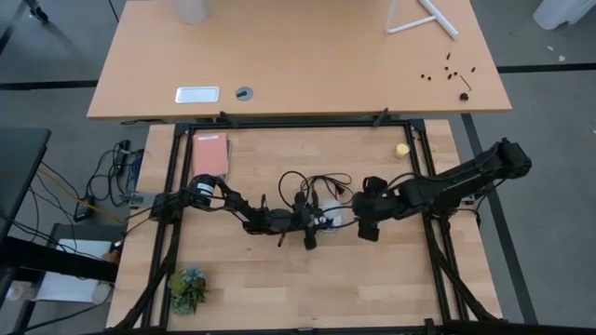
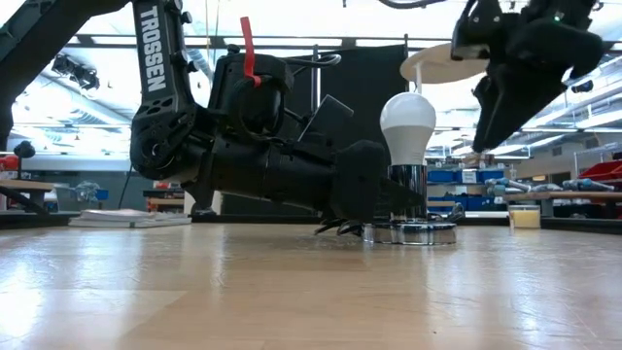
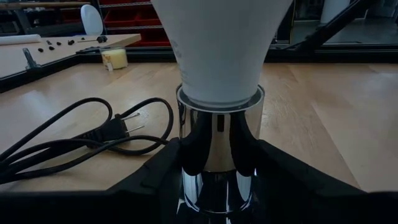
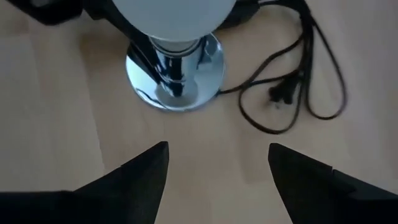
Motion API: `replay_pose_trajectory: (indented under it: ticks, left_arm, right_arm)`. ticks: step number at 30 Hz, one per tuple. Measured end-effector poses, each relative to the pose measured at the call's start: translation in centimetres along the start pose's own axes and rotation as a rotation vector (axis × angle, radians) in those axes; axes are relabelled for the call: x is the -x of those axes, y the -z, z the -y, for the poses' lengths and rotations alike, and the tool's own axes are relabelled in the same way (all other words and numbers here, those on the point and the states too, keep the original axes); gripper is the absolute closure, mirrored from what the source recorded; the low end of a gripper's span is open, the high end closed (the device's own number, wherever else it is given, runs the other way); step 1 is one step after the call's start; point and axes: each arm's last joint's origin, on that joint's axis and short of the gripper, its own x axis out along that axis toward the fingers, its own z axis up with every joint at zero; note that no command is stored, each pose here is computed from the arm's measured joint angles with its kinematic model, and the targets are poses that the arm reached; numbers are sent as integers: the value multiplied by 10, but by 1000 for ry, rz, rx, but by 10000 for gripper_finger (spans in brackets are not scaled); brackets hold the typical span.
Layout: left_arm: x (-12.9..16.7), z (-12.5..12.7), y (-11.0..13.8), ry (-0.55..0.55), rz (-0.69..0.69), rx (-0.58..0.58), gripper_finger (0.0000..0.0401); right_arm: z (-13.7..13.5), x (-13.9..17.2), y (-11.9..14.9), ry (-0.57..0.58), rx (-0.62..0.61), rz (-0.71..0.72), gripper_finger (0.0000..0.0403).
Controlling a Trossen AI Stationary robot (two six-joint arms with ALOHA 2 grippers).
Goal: Screw lightbulb
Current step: Remove the lightbulb from the socket
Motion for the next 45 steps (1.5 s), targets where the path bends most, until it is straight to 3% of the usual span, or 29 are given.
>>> replay_pose_trajectory:
  ticks: [9,25,30,35,38,45]
  left_arm:
    - [0,0,0,0,0,0,218]
    - [0,0,0,0,1,0,218]
    - [0,0,0,0,1,0,218]
    - [0,0,0,-6,1,-1,218]
    - [0,0,0,-8,1,-3,218]
    - [0,-1,0,-21,1,-1,218]
  right_arm:
    - [-22,-24,13,-94,-89,189,126]
    - [-30,-21,12,-183,-342,227,142]
    - [-33,-19,7,-188,-350,297,143]
    - [-44,-27,1,-140,-253,393,143]
    - [-49,-42,1,-114,-200,379,144]
    - [-48,-61,-2,-59,-213,364,144]
